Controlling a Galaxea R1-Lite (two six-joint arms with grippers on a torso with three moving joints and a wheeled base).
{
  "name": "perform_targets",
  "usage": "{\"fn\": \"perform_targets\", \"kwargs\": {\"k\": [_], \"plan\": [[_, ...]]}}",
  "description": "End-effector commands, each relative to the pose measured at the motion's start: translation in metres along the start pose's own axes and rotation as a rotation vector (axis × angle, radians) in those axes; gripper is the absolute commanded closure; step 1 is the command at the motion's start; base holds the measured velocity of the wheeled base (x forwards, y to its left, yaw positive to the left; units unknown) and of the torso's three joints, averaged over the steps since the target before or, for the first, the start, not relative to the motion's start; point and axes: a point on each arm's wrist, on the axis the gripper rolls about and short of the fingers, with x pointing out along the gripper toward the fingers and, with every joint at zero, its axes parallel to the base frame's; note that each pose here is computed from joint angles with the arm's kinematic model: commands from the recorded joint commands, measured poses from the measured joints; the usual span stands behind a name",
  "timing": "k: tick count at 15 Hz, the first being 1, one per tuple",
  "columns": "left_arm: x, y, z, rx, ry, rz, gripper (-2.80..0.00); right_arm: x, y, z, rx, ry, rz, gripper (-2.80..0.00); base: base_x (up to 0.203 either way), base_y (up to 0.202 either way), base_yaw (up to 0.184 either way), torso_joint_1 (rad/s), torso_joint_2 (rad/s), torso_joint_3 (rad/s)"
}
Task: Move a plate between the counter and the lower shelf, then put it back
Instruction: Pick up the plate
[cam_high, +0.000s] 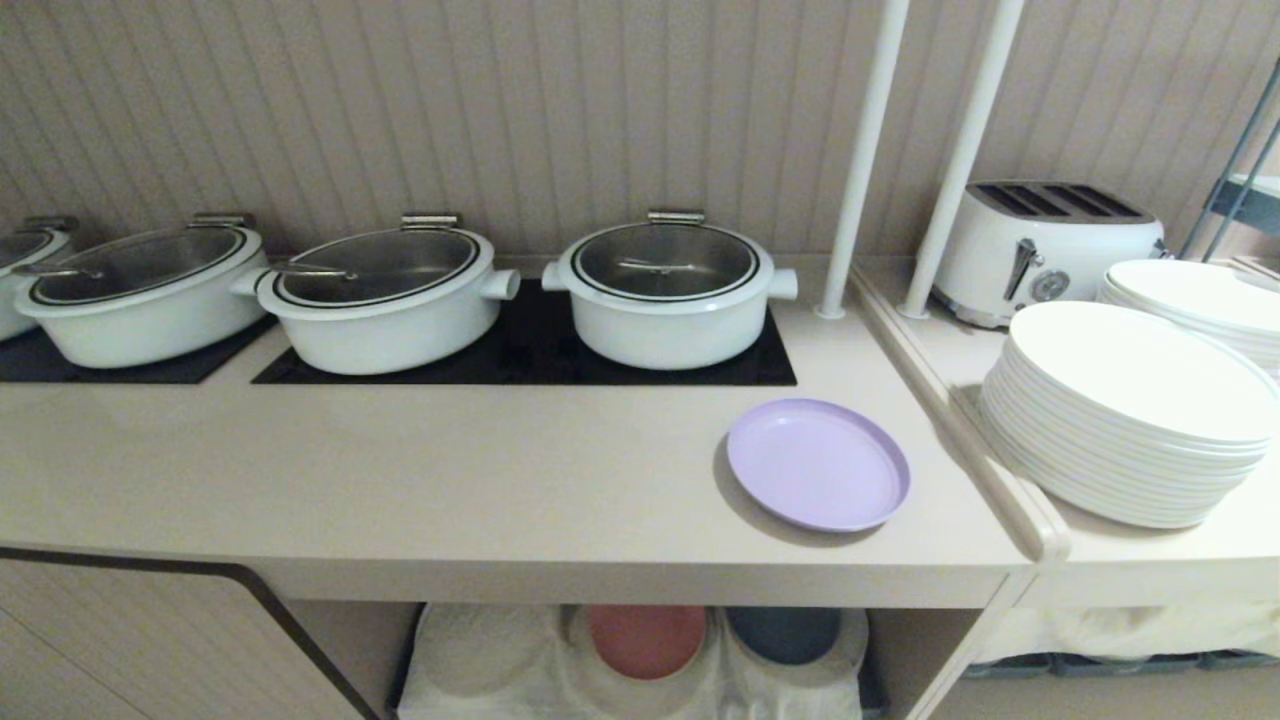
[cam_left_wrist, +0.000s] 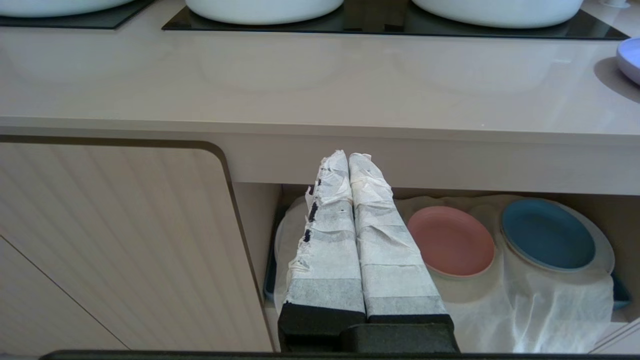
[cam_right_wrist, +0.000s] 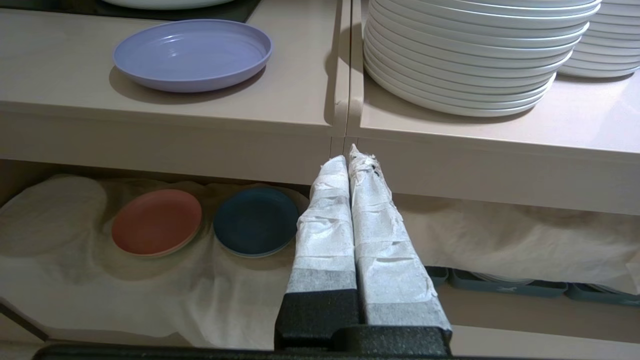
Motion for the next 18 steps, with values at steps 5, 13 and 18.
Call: {"fn": "perform_targets", "kwargs": {"k": [5,13,18], "plan": [[0.0001,0.0,0.0,0.0,0.001,0.001,0.0,0.0,0.0,-0.0001,0.0,0.001,0.001,0.0,0.0,0.0,0.0,0.0,0.0,0.0],[0.0001,0.0,0.0,0.0,0.001,0.001,0.0,0.0,0.0,0.0001,-0.001,-0.001,0.0,0.0,0.0,0.0,0.0,0.0,0.0,0.0],[0.0001,0.0,0.0,0.0,0.001,0.001,0.0,0.0001,0.0,0.0,-0.003,0.002,0.001,0.0,0.0,0.0,0.0,0.0,0.0,0.0]]}}
